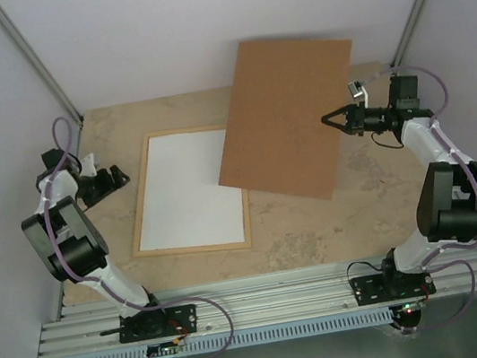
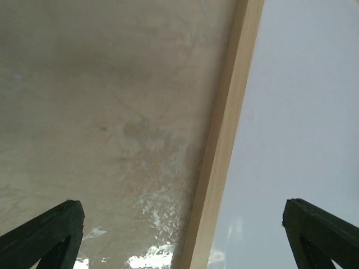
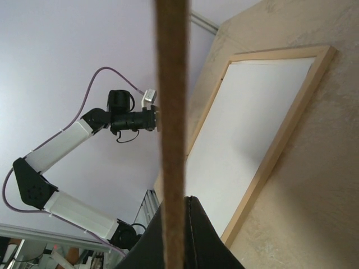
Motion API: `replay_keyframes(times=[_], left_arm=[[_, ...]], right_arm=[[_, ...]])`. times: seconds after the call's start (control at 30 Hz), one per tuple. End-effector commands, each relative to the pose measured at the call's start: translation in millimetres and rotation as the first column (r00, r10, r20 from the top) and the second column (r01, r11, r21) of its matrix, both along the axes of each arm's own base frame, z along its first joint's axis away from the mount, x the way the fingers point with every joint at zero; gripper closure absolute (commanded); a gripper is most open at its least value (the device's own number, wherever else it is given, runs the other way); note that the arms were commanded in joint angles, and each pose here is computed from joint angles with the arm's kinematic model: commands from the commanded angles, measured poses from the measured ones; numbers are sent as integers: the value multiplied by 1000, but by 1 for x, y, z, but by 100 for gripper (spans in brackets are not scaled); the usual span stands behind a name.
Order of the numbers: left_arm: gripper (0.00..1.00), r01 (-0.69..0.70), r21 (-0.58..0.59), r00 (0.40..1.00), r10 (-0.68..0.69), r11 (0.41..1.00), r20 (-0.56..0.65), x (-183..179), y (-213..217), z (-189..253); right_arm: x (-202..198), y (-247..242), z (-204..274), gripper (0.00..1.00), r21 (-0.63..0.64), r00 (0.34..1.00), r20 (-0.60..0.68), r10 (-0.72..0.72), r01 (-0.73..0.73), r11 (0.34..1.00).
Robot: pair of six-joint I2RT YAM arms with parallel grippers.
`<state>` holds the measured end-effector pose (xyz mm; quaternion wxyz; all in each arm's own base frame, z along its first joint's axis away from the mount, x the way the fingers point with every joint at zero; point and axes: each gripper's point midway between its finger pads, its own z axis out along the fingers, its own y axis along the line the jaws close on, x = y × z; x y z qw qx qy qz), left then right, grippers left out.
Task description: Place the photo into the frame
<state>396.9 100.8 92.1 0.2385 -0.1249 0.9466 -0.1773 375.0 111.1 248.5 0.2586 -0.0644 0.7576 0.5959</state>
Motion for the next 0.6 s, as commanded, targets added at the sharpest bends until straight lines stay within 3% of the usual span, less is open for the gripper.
replay_keyframes(times=[0.0,0.23,0.57], left_arm=[[2,170,-23,981,-172,985,-88,-25,-22,-25],[8,164,-213,971,-196,963,-137,-50,-56,-55],[15,278,-285,933,-328,917,-145,-59,-132,-76]], right_arm=[[-7,1,8,99,-23,998,60,10,-9,1000],[-7,-10,-2,99,-25,999,29,-16,17,1000],[-15,-15,-17,99,-25,1000,-17,-14,13,1000]])
